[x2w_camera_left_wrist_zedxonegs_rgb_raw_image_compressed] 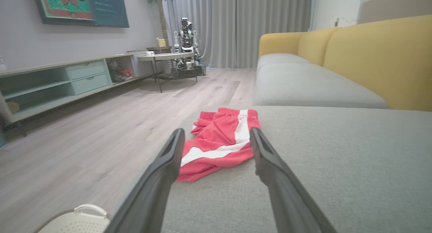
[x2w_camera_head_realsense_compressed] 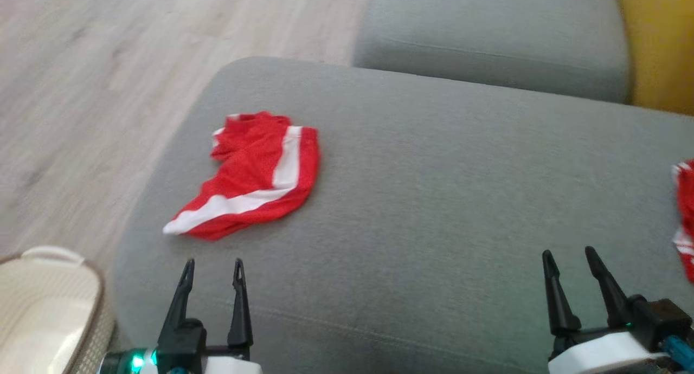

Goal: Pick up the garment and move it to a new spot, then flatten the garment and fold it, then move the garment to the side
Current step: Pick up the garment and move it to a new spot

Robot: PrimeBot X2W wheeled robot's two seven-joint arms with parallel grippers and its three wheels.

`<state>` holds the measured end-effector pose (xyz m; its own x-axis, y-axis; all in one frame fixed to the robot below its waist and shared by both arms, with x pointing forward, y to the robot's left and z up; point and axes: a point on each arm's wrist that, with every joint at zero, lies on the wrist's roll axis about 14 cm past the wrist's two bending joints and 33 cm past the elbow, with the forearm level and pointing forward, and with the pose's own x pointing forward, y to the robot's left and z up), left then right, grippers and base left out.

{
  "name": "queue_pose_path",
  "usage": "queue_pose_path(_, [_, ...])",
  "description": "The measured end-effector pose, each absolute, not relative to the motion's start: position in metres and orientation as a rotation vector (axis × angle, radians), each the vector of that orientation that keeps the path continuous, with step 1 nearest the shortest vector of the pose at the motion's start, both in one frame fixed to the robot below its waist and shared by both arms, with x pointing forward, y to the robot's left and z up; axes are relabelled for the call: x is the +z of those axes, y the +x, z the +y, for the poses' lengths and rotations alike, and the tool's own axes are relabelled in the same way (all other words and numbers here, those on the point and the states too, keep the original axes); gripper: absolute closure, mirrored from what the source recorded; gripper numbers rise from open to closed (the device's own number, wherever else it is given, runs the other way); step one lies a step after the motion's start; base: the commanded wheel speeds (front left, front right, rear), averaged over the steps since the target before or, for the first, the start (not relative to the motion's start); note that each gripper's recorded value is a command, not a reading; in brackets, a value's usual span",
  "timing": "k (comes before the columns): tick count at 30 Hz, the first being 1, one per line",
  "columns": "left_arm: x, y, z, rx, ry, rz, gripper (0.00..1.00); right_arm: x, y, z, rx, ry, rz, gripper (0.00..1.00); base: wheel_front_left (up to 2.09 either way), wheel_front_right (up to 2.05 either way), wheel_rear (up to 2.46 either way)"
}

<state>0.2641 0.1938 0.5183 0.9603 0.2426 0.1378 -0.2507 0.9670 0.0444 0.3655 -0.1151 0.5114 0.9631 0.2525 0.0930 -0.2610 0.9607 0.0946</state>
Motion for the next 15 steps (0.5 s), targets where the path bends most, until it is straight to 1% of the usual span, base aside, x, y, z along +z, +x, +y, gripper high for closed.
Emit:
queue_pose_path(7, [0.523,0.238,0.222,0.377,0.07,-0.147,0.0,0.514,0.375,-0.069,0.394,0.117,-0.076,0.0,0.0,0.0,0.0])
queue_pose_path(12, [0.518,0.218,0.235,0.453,0.068,-0.131,0.0,0.513,0.378,-0.043,0.47,0.124,-0.067,0.0,0.0,0.0,0.0])
queue_pose_path(15, [0.516,0.215,0.239,0.471,0.072,-0.116,0.0,0.509,0.379,-0.035,0.491,0.126,-0.054,0.0,0.0,0.0,0.0])
